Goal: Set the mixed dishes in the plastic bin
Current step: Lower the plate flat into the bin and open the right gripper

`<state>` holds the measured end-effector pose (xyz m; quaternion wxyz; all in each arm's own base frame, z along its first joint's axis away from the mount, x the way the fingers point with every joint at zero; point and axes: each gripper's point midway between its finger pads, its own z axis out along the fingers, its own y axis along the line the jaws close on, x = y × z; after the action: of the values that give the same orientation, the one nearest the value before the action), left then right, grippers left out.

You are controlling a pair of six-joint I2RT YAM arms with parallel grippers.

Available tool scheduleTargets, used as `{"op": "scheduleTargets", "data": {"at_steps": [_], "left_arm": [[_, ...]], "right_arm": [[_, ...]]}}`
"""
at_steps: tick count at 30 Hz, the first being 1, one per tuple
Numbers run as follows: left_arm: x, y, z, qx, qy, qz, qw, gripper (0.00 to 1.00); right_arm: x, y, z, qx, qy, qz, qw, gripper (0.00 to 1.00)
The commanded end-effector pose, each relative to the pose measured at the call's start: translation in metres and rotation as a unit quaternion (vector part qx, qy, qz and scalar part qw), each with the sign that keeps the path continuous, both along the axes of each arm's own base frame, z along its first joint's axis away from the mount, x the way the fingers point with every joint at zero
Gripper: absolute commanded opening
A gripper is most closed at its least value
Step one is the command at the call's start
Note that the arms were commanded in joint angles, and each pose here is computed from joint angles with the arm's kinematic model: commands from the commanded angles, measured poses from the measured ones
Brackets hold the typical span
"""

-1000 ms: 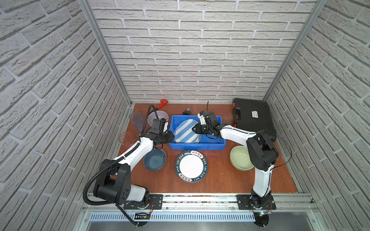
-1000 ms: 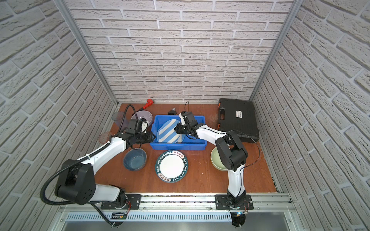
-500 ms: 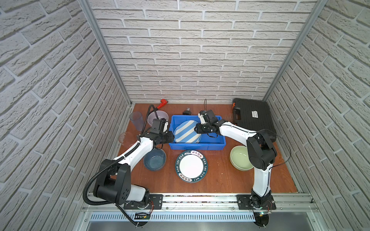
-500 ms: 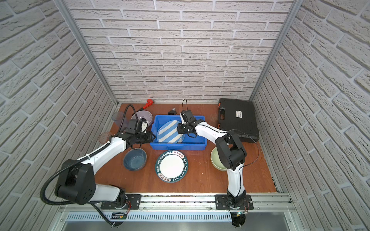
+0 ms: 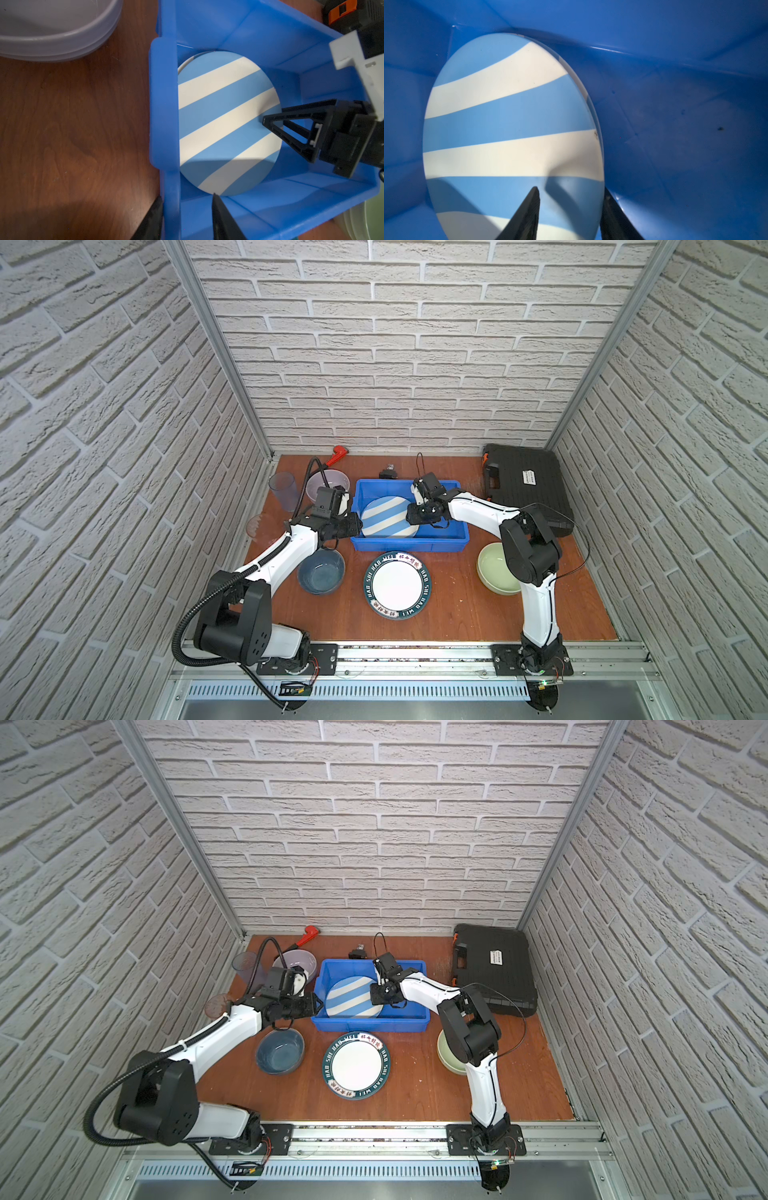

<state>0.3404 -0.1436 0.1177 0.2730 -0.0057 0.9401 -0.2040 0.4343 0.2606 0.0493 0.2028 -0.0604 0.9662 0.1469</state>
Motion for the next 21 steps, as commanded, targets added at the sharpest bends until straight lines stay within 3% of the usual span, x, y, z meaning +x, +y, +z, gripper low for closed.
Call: {"op": "scheduleTargets", "data": {"at_steps": [1, 9, 12, 21], "left_arm": [[0.006, -0.006, 0.010, -0.017, -0.016, -0.008, 1.000, 0.40], [0.005, -0.006, 0.011, -0.019, -0.017, -0.008, 1.000, 0.39], [0.005, -0.007, 0.012, -0.019, -0.018, -0.008, 1.000, 0.39], [0.004, -0.006, 0.015, -0.020, -0.020, -0.007, 1.000, 0.40]], "right_arm": [[0.004, 0.000, 0.002, -0.009, -0.007, 0.003, 1.000, 0.51], [0.005, -0.005, -0.003, -0.035, -0.004, -0.003, 0.999, 0.57], [0.004, -0.002, -0.006, -0.035, -0.001, -0.004, 0.999, 0.64], [0.002, 0.017, -0.013, -0.028, 0.008, 0.009, 1.000, 0.68]]}}
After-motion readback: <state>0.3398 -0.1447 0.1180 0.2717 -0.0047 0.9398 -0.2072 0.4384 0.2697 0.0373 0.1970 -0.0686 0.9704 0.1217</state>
